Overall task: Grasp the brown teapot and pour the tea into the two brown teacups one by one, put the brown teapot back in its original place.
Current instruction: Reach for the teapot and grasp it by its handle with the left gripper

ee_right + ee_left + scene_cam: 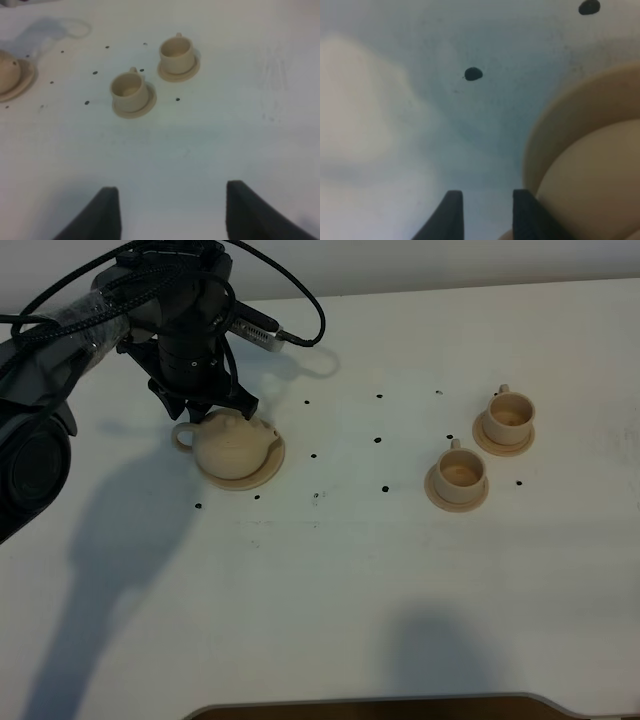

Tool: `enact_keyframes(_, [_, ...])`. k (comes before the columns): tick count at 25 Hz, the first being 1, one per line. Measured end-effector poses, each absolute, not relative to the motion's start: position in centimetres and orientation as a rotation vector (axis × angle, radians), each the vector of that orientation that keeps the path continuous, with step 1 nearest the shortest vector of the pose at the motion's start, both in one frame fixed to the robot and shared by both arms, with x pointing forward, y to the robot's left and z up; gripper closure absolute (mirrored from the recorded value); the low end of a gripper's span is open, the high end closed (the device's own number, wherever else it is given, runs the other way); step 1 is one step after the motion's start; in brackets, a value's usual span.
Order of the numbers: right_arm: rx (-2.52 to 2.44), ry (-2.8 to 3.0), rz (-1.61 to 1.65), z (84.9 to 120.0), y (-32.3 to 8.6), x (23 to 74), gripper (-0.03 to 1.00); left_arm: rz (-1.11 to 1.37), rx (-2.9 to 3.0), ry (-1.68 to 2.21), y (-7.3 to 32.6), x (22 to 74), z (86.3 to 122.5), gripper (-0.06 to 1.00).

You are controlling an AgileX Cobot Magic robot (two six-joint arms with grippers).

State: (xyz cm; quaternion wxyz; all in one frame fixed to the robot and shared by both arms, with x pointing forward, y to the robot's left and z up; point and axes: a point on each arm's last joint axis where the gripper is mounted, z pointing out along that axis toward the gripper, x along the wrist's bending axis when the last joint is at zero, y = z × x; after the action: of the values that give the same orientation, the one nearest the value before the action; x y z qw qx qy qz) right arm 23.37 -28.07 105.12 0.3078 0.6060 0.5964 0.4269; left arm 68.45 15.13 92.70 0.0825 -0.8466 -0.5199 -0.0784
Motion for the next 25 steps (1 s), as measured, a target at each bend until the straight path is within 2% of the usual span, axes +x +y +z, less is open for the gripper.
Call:
enact_keyframes(12, [1.603, 1.582, 1.148, 105.1, -27.9, 23.4, 0.49, -0.292, -2.489, -1.554, 17.0, 69.1, 93.1, 0.66])
enact_keyframes(14, [1.603, 1.583, 1.149, 105.1, -27.9, 23.4, 0.49, -0.266, -2.521, -1.561, 17.6, 69.1, 93.9, 0.66])
enact_keyframes(22, [1.603, 1.582, 1.15, 105.1, -27.9, 23.3, 0.49, -0.198, -2.845, -1.463, 18.9, 68.1, 100.7, 0.66])
enact_keyframes(25, [1.603, 1.582, 1.15, 105.1, -27.9, 23.3, 0.49, -0.185, -2.915, -1.422, 18.7, 67.8, 101.7, 0.66])
